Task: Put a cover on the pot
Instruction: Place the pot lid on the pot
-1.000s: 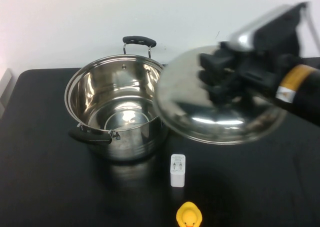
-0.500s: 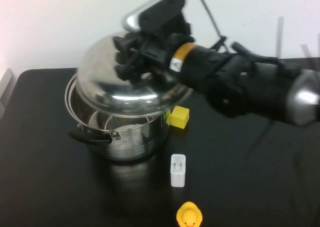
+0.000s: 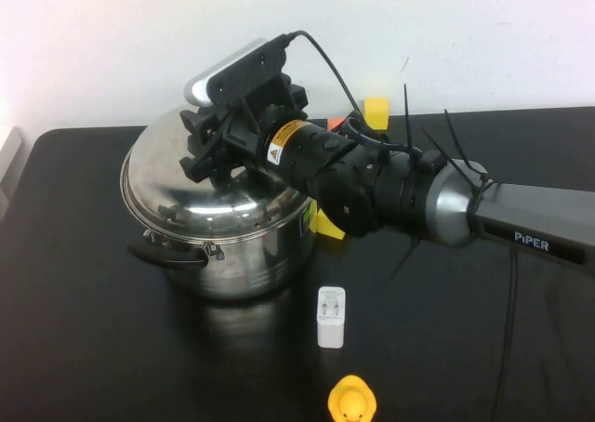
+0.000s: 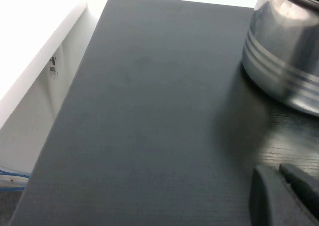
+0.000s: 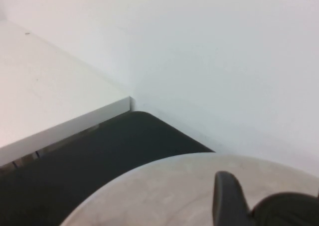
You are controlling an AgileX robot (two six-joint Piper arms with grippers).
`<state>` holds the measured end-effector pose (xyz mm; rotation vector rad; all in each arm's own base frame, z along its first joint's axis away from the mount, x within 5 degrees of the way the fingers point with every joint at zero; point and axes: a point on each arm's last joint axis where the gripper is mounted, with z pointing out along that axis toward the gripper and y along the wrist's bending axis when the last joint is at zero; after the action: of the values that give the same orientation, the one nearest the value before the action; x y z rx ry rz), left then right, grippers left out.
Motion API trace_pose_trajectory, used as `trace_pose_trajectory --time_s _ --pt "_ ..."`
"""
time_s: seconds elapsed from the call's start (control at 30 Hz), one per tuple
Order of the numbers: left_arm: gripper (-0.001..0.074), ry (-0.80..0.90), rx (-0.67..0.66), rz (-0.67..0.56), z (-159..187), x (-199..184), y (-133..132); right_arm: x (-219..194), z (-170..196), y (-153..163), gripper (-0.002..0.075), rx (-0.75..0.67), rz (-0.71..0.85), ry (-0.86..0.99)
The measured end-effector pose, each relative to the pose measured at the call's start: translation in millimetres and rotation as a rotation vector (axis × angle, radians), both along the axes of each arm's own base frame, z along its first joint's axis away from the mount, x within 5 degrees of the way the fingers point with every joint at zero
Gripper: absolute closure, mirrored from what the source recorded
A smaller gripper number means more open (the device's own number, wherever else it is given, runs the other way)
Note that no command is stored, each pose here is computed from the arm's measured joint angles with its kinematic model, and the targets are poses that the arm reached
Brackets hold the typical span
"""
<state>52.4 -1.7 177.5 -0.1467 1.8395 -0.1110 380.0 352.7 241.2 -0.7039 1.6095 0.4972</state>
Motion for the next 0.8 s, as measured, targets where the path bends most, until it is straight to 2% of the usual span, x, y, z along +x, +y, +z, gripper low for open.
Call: trace_pose_trajectory --time_s 0.8 --pt "0.0737 0.0 0.0 0.0 0 0 0 7 -10 5 0.0393 0.024 -0.018 -0.006"
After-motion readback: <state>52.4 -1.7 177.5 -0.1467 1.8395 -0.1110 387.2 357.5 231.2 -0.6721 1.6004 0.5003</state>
